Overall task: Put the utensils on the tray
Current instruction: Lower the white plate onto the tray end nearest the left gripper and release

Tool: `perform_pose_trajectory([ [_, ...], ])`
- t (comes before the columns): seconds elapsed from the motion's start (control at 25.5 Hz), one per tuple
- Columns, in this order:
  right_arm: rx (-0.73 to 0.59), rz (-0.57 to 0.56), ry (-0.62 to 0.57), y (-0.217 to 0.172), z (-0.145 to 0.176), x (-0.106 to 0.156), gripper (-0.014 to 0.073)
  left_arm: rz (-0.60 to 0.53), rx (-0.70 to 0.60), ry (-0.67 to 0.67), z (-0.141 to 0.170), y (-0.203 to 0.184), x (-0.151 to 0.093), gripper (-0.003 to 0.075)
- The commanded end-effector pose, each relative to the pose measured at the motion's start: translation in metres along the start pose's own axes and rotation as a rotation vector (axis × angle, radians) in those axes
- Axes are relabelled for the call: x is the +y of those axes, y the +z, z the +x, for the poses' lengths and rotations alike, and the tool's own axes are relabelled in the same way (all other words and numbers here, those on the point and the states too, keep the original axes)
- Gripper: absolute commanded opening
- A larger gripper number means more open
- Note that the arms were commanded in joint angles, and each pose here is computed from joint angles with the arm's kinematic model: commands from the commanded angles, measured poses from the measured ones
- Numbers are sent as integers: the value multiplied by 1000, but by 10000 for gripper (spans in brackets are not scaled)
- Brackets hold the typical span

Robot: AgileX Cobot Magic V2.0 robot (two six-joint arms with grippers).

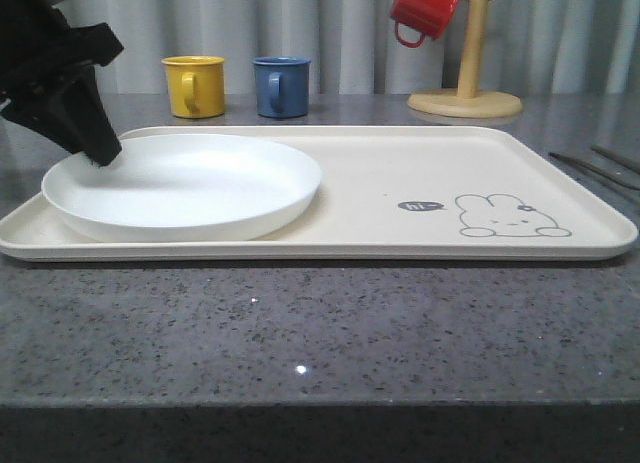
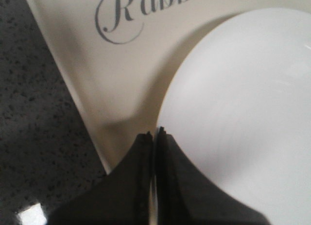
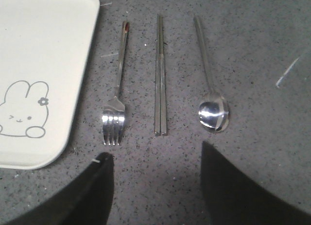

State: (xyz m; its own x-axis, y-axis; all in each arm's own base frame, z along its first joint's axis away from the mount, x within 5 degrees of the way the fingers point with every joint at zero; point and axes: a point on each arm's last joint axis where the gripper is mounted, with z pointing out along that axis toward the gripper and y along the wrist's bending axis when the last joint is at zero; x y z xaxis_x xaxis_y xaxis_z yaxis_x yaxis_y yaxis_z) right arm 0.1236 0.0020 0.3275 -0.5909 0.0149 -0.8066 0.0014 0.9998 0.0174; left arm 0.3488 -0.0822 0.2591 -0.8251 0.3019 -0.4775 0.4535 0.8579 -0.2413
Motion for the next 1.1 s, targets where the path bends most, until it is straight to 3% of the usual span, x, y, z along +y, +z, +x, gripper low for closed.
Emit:
perform_pose_trajectory([
  [0.0,-94,4,-7,-7,-15,0,433,-19,-138,1,-17,-15,-6,20],
  [0.12,-94,4,-7,-7,-15,0,433,-23,-152,-2,-19,-15,-6,97],
  [0.35,-94,4,-7,-7,-15,0,433,-17,-141,-2,-18,-15,-6,325],
  [0.51,-94,4,-7,-7,-15,0,433,-11,-139,5,-17,-19,-9,419],
  [0.79,-94,4,-7,-7,-15,0,433,-17,-194,44,-17,-50,-21,421],
  [1.06,-94,4,-7,-7,-15,0,433,-27,-236,167,9,-97,-60,421],
])
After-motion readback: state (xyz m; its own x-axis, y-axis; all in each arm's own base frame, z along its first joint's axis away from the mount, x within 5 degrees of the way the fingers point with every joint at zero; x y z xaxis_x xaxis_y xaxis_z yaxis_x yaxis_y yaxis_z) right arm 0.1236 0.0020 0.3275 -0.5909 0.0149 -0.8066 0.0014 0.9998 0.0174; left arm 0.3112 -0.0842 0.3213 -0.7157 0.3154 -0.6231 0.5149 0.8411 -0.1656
